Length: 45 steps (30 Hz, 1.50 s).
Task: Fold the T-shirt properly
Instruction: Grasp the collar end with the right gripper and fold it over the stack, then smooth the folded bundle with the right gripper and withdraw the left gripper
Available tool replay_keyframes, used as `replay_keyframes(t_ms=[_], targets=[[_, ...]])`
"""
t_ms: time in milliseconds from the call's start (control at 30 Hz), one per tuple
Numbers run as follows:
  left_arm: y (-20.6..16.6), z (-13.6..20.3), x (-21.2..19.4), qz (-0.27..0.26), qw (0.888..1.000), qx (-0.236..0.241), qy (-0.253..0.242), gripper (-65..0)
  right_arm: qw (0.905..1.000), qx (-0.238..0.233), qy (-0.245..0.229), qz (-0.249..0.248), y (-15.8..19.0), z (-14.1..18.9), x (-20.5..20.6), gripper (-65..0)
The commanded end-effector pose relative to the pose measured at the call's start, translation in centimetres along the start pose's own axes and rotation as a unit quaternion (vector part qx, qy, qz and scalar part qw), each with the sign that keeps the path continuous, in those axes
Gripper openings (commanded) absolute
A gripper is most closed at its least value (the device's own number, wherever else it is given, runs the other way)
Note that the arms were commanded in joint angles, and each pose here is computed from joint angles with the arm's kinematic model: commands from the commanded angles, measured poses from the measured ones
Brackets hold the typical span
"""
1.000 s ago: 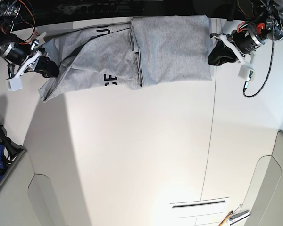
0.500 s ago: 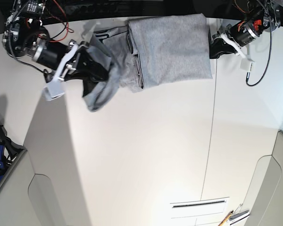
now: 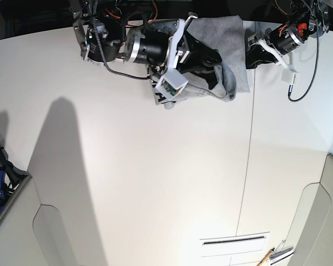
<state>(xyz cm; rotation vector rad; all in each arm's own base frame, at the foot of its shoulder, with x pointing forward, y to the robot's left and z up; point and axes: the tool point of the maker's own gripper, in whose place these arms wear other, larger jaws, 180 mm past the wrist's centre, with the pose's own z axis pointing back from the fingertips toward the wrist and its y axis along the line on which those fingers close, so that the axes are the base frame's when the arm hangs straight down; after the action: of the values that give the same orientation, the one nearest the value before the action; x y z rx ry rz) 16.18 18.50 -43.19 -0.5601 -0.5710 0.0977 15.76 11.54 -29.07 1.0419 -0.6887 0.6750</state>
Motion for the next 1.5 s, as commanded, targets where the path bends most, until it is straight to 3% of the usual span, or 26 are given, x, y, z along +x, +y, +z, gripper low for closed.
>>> replay_keyframes(t_ms=[0,200,500,667,900,1067,1133,1200,1267,1467], targets=[[0.7,0.3,-1.0,-0.007,0.999,0.018,0.027,-65.0,0.9993,0.007,-0.034,0.012,0.6,-0.2,1.8,-65.0],[0.7,0.3,-1.1,-0.007,0.999,0.018,0.027,-65.0,0.9982,-0.005,-0.019,0.056,0.9,-1.5,1.8,-65.0],[0.7,0.3,-1.0,-0.006,0.999,0.017,0.027,-65.0,0.9973,-0.006,-0.041,0.061,0.9,-1.7,3.3,-65.0],[0.6,0.3,-1.0,-0.004,1.0,0.014,0.025,-65.0,0.9964,0.04,-0.061,0.043,3.0,-2.0,4.0,-37.4],[0.4,0.3,-0.7,-0.003,1.0,0.01,0.019,-65.0,0.993,0.089,-0.06,0.049,6.0,-3.0,4.0,-34.8],[-0.3,1.4,0.6,0.002,1.0,-0.015,0.004,-65.0,0.994,-0.001,-0.009,0.109,1.7,-2.8,3.5,-34.8],[-0.8,2.5,1.5,0.017,0.999,-0.036,-0.006,-59.6,0.992,-0.048,0.015,0.116,-1.0,-2.0,3.3,-34.8],[-1.5,3.6,2.6,0.029,0.998,-0.059,-0.022,-51.5,0.9896,-0.092,0.032,0.106,-3.8,-0.6,3.1,-34.9],[-2.3,4.8,3.6,0.035,0.995,-0.08,-0.039,-47.3,0.9872,-0.131,0.029,0.086,-6.3,1.2,3.1,-34.9],[-5.4,6.2,2.9,0.029,0.99,-0.131,-0.031,-46.9,0.9853,-0.169,0.01,0.018,-10.3,6.4,2.4,-35.8]])
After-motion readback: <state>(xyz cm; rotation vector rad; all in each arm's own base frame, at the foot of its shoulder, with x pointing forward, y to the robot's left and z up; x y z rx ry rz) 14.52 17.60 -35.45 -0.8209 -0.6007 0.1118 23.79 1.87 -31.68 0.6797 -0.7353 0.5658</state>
